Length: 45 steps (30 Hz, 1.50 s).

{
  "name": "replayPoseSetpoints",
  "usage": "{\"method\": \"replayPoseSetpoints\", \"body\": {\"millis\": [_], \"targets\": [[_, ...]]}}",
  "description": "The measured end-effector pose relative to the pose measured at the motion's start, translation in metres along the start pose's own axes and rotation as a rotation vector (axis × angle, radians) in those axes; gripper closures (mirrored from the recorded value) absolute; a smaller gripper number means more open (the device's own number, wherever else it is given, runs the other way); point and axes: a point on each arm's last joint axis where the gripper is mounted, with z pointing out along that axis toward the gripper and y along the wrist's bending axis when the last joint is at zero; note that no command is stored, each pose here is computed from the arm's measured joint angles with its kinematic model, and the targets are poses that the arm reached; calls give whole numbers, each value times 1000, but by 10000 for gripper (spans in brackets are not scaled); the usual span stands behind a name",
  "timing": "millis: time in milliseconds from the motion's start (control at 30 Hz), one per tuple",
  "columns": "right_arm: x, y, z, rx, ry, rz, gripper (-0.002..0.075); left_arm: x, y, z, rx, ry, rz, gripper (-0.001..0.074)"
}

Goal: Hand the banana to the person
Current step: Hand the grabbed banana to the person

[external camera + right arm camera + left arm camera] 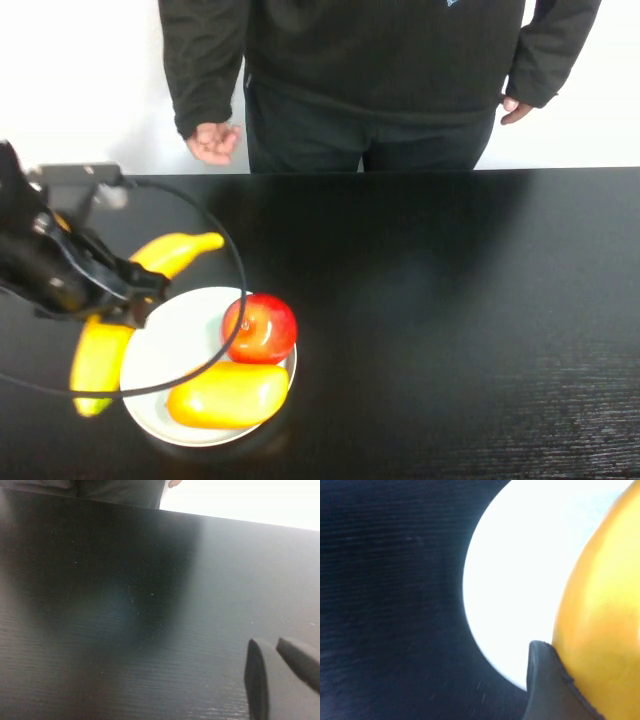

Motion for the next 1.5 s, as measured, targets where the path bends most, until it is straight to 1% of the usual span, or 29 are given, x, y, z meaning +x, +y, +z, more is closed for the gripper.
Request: {"method": "replayPoseSetpoints", "body": {"millis": [133,267,533,700,833,900,967,1033,1167,1300,1367,1500], "targets": [[0,0,0,0,0,0,736,4,-1,-41,-35,16,41,455],[0,0,0,0,0,0,736,7,-4,-82,-42,20,56,455],[0,0,0,0,0,0,736,6,-11,-156,-58,-193,75,455],[0,0,0,0,0,0,736,7,-13,-181,-61,-269,104,455],[0,0,0,0,0,0,736,-2,-15,-195,-60,-313,152,455],[0,0,0,0,0,0,736,-10,-17,-199,-55,-331,185,455],[0,0,0,0,0,0,736,-21,-19,-201,-43,-345,244,455],[0,0,0,0,0,0,736,-36,-23,-202,-9,-366,292,455],[0,0,0,0,0,0,736,-67,-40,-196,43,-384,369,455],[0,0,0,0,0,0,736,-95,-73,-171,69,-355,483,455],[0,0,0,0,0,0,736,-106,-92,-152,56,-317,552,455],[0,0,0,0,0,0,736,-118,-118,-106,18,-218,656,455]]}}
